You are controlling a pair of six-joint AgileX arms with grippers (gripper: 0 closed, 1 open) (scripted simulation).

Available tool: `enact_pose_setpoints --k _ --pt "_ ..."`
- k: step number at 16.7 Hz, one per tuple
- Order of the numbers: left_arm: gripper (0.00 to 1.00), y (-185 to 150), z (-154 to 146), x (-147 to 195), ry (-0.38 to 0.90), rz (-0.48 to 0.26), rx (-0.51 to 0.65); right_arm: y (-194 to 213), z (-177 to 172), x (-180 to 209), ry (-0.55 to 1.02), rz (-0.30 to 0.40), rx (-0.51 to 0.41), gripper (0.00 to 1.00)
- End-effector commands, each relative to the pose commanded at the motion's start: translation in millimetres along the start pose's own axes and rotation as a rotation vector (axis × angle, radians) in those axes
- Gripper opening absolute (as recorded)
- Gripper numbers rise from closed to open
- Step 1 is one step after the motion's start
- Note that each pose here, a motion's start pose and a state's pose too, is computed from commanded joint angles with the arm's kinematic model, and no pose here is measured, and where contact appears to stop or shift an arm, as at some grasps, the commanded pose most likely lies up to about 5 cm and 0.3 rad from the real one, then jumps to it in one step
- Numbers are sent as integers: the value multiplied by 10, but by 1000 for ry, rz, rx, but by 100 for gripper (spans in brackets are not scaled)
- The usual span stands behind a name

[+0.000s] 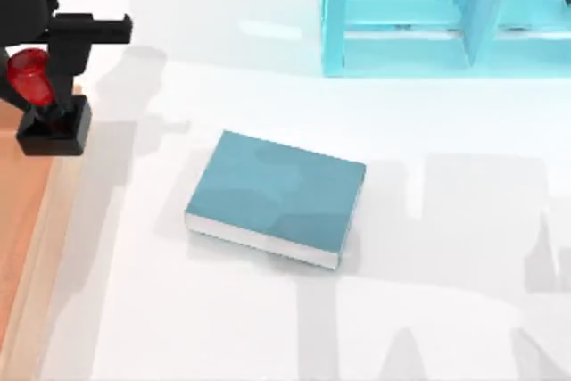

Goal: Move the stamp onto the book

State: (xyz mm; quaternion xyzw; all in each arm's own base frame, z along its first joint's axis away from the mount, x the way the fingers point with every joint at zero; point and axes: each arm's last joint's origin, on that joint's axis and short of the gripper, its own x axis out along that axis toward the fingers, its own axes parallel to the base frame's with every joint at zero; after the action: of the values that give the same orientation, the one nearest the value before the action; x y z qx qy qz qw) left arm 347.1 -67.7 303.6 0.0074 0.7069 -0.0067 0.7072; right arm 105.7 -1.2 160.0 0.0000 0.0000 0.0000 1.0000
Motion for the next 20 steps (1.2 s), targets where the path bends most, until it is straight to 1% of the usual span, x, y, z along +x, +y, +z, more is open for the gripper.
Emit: enact_pose_setpoints --k 2,5,8,10,12,20 --pt "0 -278 114 93 -3 -2 1 0 0 0 0 0 0 100" --pt "0 -879 258 331 -3 -3 3 0 0 0 0 0 0 100" --pt "0 -1524 274 616 -1 -1 3 0 0 0 0 0 0 100" --pt "0 -1843 232 766 -2 -1 2 0 0 0 0 0 0 100" --pt "0 -1965 210 825 -3 -2 2 0 0 0 0 0 0 100" --pt "0 -1963 211 787 -2 -2 1 0 0 0 0 0 0 100"
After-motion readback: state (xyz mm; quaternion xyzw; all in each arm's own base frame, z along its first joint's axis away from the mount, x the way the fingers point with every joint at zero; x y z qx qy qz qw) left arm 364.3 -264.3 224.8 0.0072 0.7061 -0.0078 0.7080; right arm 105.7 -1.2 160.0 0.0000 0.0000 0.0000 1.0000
